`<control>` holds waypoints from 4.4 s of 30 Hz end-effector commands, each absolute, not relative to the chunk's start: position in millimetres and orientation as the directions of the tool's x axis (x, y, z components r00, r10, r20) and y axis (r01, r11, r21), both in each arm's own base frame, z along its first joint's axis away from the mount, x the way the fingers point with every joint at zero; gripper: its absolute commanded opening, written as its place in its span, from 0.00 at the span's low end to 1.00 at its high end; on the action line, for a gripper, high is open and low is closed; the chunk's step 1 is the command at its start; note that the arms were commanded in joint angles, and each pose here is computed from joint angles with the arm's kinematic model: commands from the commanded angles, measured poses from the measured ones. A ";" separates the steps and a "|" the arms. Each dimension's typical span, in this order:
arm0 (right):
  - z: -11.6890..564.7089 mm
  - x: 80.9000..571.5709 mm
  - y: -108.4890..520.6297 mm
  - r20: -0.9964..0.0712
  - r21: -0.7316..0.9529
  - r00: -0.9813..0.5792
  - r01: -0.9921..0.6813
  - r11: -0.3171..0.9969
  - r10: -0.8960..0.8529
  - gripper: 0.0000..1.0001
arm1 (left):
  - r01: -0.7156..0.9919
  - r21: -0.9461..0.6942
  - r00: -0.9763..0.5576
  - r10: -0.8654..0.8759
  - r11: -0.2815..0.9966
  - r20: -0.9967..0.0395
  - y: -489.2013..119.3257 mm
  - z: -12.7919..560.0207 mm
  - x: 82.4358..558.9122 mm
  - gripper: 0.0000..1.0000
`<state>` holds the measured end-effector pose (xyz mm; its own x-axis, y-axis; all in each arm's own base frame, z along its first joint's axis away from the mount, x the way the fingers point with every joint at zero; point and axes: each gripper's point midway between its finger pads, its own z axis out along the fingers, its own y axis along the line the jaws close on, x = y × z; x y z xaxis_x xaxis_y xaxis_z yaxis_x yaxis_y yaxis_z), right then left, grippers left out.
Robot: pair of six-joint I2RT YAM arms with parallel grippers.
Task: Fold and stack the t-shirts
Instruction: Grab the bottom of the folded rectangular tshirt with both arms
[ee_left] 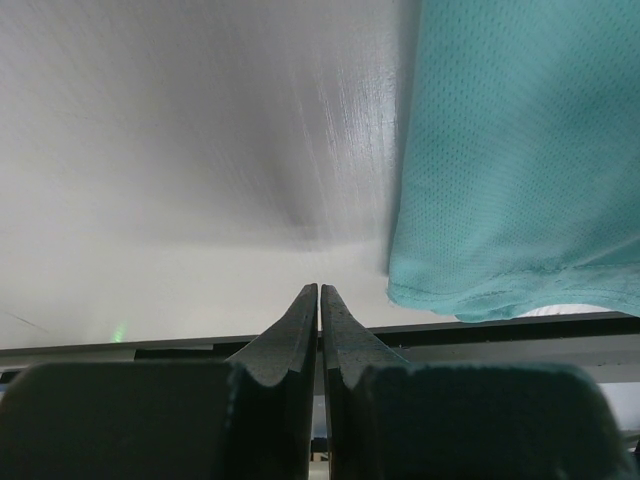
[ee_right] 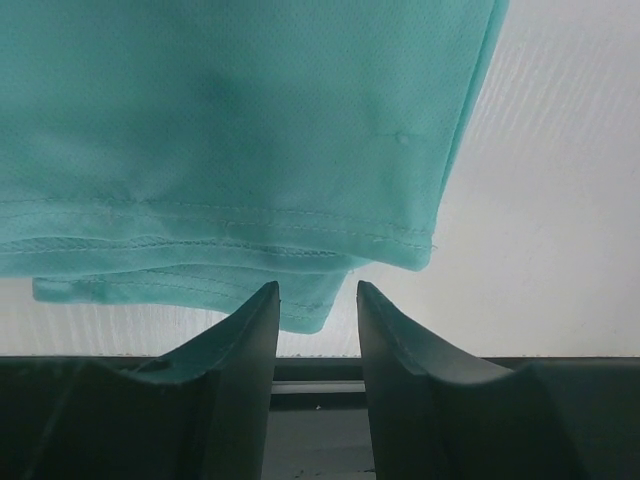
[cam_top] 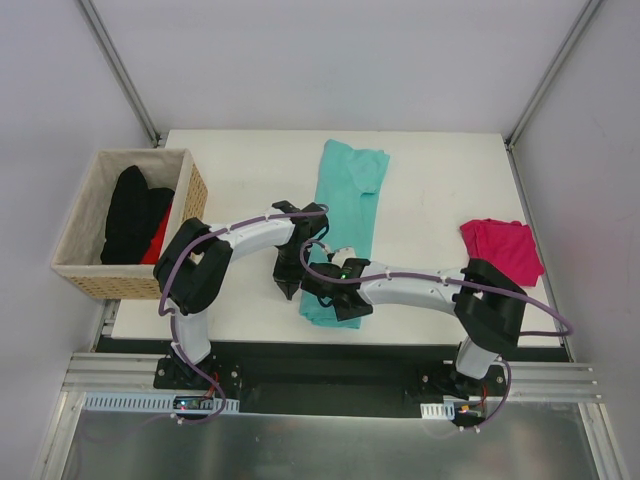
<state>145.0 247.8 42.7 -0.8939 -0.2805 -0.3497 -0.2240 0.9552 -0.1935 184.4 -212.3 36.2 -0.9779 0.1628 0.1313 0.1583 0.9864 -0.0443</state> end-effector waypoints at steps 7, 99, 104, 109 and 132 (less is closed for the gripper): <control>29.3 143.3 240.3 -0.334 -0.169 -0.923 -0.140 0.976 -0.191 0.40 | 0.154 -0.038 -0.974 0.158 0.987 0.159 -208.5 42.7 176.8 0.03; -10.0 144.8 221.0 -0.241 -0.136 -0.967 -0.046 0.990 -0.078 0.06 | 0.179 -0.089 -0.933 0.198 0.980 0.301 -251.6 16.8 142.9 0.21; -11.3 143.4 219.5 -0.236 -0.138 -0.969 -0.047 0.989 -0.079 0.06 | 0.175 -0.084 -0.933 0.193 0.981 0.304 -250.0 15.5 141.5 0.16; -11.7 142.9 220.1 -0.235 -0.137 -0.969 -0.049 0.989 -0.080 0.05 | 0.172 -0.081 -0.933 0.189 0.982 0.307 -249.2 14.9 140.0 0.00; 23.8 161.1 218.4 -0.313 -0.191 -0.942 -0.064 0.980 -0.123 0.01 | 0.180 -0.119 -0.975 0.194 0.976 0.114 -262.9 69.1 171.2 0.00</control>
